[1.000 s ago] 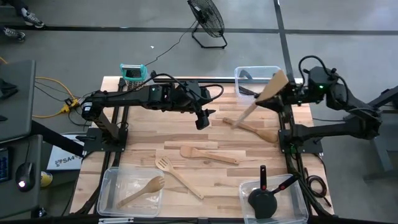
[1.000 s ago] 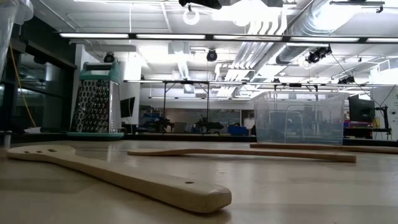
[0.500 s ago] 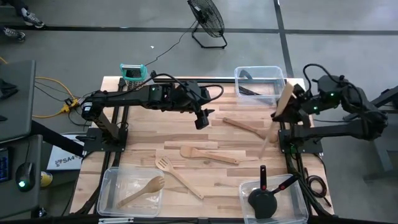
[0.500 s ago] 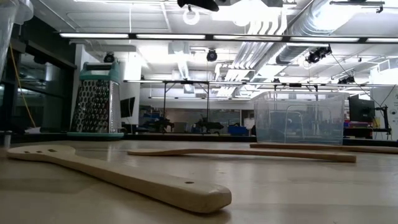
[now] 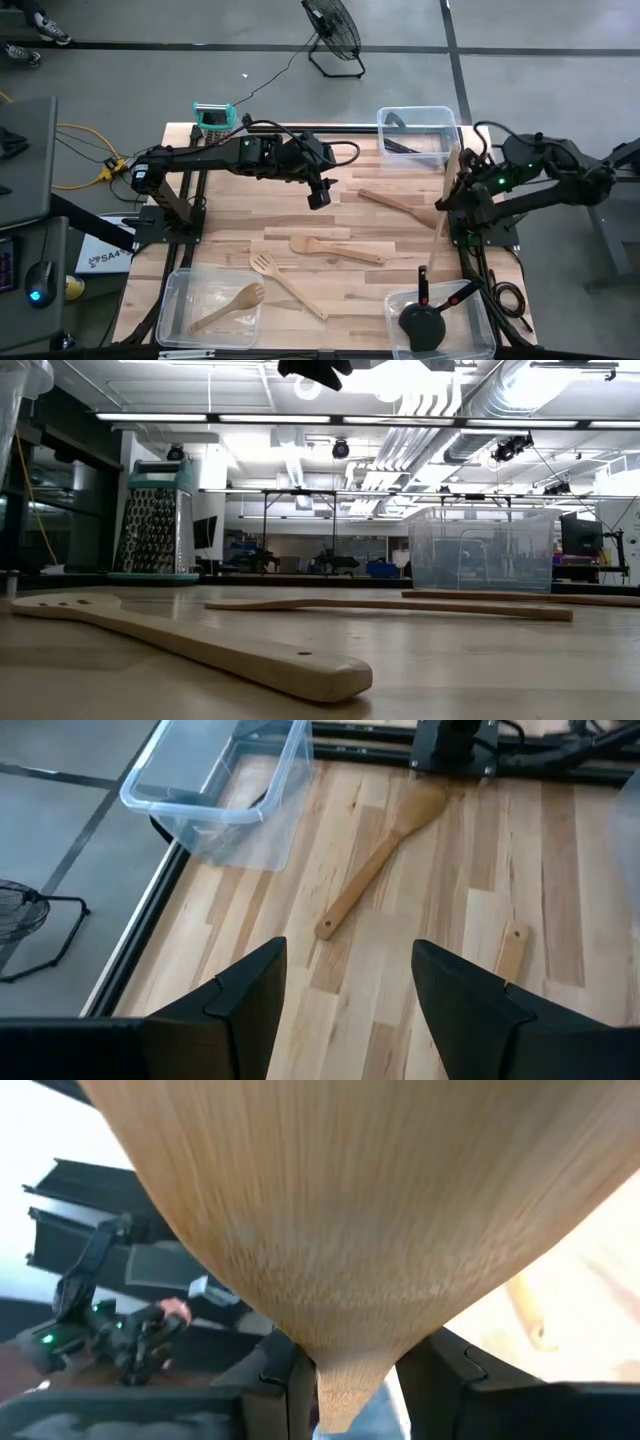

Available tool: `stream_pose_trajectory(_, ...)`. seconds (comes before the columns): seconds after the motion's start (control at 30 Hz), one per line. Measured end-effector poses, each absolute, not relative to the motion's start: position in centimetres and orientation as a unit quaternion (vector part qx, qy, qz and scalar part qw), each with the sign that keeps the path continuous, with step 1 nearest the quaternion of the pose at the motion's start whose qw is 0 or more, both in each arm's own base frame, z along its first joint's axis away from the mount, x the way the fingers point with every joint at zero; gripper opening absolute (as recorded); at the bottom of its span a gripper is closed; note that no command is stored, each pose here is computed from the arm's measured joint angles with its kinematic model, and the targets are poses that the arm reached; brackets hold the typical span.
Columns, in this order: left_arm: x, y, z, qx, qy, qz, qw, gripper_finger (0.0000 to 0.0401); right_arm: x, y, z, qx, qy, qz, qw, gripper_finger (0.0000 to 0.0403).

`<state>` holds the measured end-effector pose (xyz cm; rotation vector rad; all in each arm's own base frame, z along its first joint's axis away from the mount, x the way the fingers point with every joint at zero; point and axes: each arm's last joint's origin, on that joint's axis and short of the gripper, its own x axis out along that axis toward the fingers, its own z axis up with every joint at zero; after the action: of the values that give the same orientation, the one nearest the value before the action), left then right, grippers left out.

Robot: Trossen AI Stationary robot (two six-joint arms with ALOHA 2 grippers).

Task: Pick & Place Kitchen Items
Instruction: Put the light brown spatula into the bottom right transparent bin

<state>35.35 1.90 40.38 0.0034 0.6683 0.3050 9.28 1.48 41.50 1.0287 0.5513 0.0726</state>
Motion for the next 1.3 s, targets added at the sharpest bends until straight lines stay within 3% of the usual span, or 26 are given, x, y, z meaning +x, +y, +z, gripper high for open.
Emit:
stream_pose_trajectory(0.17, 35.2, 1.9, 40.2, 0.004, 0.336, 0.148, 0.93, 0.0214, 10.3, 2.8, 41.0, 0.494, 0.303, 0.042, 0.814, 0.011)
stream_pose_trajectory(0.67, 35.2, 1.9, 40.2, 0.005, 0.339, 0.148, 0.929, 0.0214, 14.3, 8.3, 37.3, 0.467, 0.44, -0.082, 0.763, 0.011)
stream_pose_trajectory(1.0, 35.2, 1.9, 40.2, 0.005, 0.339, 0.148, 0.929, 0.0214, 15.4, 12.5, 35.2, 0.421, 0.52, -0.064, 0.74, 0.011)
stream_pose_trajectory(1.3, 35.2, 1.9, 40.2, 0.016, 0.341, 0.144, 0.929, 0.0214, 16.1, 15.5, 33.5, 0.314, 0.567, -0.004, 0.761, 0.011)
